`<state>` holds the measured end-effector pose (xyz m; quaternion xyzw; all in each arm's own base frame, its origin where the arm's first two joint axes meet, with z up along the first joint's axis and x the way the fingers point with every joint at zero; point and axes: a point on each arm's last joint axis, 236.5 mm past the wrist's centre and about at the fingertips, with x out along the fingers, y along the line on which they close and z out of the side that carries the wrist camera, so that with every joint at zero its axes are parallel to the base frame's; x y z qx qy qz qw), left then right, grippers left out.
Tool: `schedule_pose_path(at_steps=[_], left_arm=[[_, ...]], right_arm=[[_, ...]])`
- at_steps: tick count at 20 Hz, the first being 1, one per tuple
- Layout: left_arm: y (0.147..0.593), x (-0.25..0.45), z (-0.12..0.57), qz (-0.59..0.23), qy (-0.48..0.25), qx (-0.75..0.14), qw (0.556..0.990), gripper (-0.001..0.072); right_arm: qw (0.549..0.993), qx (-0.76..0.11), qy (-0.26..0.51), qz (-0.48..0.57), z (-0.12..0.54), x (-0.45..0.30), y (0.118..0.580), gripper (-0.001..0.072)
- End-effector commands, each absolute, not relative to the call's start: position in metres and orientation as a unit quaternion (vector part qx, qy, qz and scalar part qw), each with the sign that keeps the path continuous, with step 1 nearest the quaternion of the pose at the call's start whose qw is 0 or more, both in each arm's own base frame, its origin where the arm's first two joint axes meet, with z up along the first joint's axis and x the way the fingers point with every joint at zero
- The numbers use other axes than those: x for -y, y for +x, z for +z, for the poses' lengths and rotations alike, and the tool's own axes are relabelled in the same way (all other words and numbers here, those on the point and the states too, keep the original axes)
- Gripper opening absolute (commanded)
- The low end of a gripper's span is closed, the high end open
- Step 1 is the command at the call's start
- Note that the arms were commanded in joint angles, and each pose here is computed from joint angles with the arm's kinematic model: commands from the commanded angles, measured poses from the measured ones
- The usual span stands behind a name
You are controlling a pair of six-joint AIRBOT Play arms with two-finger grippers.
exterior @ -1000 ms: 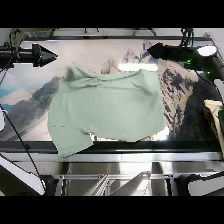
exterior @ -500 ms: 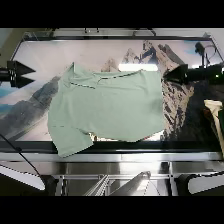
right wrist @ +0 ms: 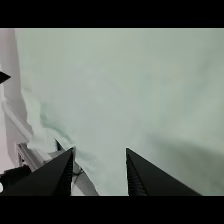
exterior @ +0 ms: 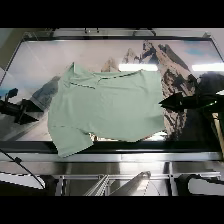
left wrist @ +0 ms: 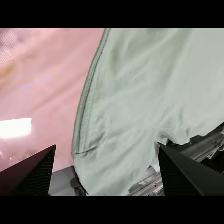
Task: Fold the shirts.
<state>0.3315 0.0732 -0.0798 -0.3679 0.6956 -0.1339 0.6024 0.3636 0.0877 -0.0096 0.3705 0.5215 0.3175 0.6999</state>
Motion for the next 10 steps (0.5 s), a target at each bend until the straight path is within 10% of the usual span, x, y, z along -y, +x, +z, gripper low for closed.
schedule_pose_path(at_steps=[1, 5, 10], left_arm=[[0.327, -0.056, -0.111, -0.127, -0.332, -0.706, 0.612, 0.0692], [0.322, -0.032, -0.131, -0.137, -0.317, -0.725, 0.596, 0.0691], [0.323, 0.008, -0.122, -0.227, -0.301, -0.742, 0.554, 0.0020]], right_arm=[[0.719, -0.506, 0.357, 0.316, 0.002, -0.088, 0.359, 0.0366], [0.736, -0.489, 0.342, 0.319, 0.020, -0.088, 0.358, 0.0366], [0.723, -0.551, 0.322, 0.266, -0.002, -0.073, 0.339, 0.0406]])
